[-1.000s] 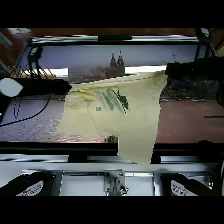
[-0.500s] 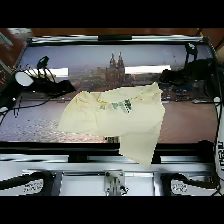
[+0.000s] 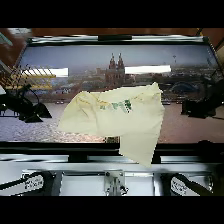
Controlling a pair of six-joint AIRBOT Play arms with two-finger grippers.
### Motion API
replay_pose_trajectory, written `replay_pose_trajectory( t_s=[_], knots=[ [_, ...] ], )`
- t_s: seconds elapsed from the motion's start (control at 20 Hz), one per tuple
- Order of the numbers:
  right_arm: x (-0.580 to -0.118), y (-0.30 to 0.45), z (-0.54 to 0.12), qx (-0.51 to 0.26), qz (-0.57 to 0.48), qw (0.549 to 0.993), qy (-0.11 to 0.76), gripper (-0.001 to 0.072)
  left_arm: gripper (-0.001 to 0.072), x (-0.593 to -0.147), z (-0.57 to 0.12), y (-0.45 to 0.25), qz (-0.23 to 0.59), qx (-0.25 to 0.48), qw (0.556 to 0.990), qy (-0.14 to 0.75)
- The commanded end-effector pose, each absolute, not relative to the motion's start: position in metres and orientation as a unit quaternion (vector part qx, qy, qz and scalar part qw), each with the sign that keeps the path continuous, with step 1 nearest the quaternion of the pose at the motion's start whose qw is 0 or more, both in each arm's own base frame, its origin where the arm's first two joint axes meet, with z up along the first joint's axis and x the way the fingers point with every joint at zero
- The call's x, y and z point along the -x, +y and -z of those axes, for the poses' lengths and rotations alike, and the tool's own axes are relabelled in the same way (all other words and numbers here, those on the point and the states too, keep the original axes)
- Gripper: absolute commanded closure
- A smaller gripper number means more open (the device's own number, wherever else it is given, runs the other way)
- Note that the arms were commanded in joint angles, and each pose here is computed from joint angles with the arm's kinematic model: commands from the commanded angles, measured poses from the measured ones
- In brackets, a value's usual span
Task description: Fold the shirts.
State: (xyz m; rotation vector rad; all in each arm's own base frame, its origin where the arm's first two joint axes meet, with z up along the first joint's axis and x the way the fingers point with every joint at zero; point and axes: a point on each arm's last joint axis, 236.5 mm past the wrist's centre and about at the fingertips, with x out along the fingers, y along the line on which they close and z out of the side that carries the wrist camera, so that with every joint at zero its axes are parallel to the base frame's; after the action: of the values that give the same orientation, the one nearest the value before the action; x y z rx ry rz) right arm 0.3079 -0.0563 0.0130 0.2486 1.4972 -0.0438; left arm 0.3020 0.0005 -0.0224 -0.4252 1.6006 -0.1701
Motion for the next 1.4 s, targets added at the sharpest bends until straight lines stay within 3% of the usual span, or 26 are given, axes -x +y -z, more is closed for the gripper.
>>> replay_pose_trajectory(
  t_s=[0.0, 0.35, 0.45, 0.9, 1.0, 1.1, 1.2, 1.35],
  knots=[
    [-0.272, -0.047, 0.009, -0.145, 0.016, 0.694, 0.705, 0.0273, 0.0103, -0.281, 0.060, -0.004, 0.093, 0.193, 0.661, 0.719],
    [-0.313, -0.020, -0.001, -0.209, -0.019, 0.739, 0.640, 0.0273, 0.0107, -0.295, 0.091, -0.018, 0.104, 0.231, 0.657, 0.710],
    [-0.313, -0.019, -0.001, -0.211, -0.020, 0.739, 0.639, 0.0273, 0.0183, -0.306, 0.089, -0.026, 0.109, 0.243, 0.668, 0.695],
    [-0.309, -0.017, -0.001, -0.214, -0.020, 0.732, 0.646, 0.0273, 0.0193, -0.297, 0.114, -0.063, 0.140, 0.211, 0.636, 0.728],
    [-0.308, -0.017, -0.001, -0.214, -0.020, 0.731, 0.647, 0.0273, 0.0481, -0.296, 0.115, -0.069, 0.142, 0.207, 0.635, 0.730],
    [-0.306, -0.016, 0.001, -0.216, -0.021, 0.728, 0.651, 0.0273, 0.0523, -0.295, 0.115, -0.072, 0.140, 0.208, 0.633, 0.733],
    [-0.302, -0.014, 0.005, -0.219, -0.021, 0.722, 0.656, 0.0273, 0.0674, -0.295, 0.114, -0.073, 0.140, 0.208, 0.631, 0.734],
    [-0.291, -0.011, 0.016, -0.223, -0.021, 0.707, 0.670, 0.0273, 0.0678, -0.294, 0.113, -0.073, 0.142, 0.207, 0.630, 0.735]
  ],
)
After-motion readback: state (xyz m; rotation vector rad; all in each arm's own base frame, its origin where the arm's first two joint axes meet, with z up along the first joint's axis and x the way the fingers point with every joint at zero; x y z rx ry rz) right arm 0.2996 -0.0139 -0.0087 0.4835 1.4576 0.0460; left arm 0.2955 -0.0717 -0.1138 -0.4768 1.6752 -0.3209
